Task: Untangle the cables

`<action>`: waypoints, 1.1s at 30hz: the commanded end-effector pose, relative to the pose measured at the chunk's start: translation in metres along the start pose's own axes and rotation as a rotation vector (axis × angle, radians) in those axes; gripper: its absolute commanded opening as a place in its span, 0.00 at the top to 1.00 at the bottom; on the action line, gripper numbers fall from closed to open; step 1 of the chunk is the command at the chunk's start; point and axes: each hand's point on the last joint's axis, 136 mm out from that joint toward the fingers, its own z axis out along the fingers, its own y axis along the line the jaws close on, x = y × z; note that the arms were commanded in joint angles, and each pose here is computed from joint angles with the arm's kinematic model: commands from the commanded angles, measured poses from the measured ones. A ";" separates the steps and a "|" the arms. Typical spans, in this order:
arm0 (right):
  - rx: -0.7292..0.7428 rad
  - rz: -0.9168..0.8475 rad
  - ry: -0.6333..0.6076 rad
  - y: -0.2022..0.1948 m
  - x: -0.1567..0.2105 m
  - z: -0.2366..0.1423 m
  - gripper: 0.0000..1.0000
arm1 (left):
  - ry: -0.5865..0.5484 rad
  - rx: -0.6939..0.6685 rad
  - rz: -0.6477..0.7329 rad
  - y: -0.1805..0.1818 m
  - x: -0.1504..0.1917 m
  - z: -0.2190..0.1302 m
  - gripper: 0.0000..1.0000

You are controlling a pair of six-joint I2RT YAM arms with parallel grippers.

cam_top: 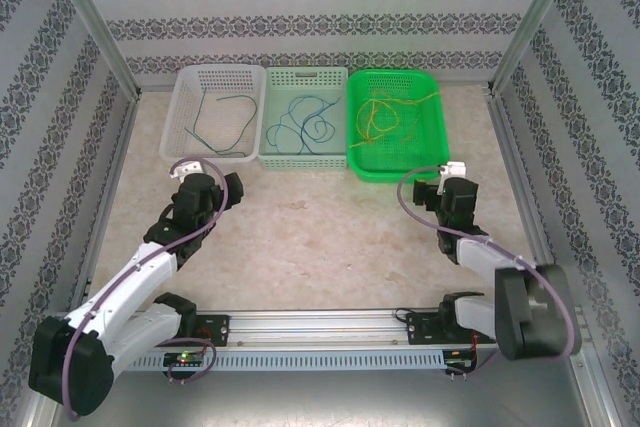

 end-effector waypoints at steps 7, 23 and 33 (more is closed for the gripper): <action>-0.086 0.034 -0.183 0.019 -0.036 0.034 0.02 | -0.168 -0.101 0.205 0.018 -0.043 -0.010 0.00; -0.148 0.022 -0.155 0.025 -0.036 0.035 0.02 | -0.222 -0.032 0.278 0.053 -0.014 0.075 0.00; -0.146 0.022 -0.154 0.025 -0.036 0.035 0.02 | -0.199 0.082 0.361 0.037 0.007 0.111 0.00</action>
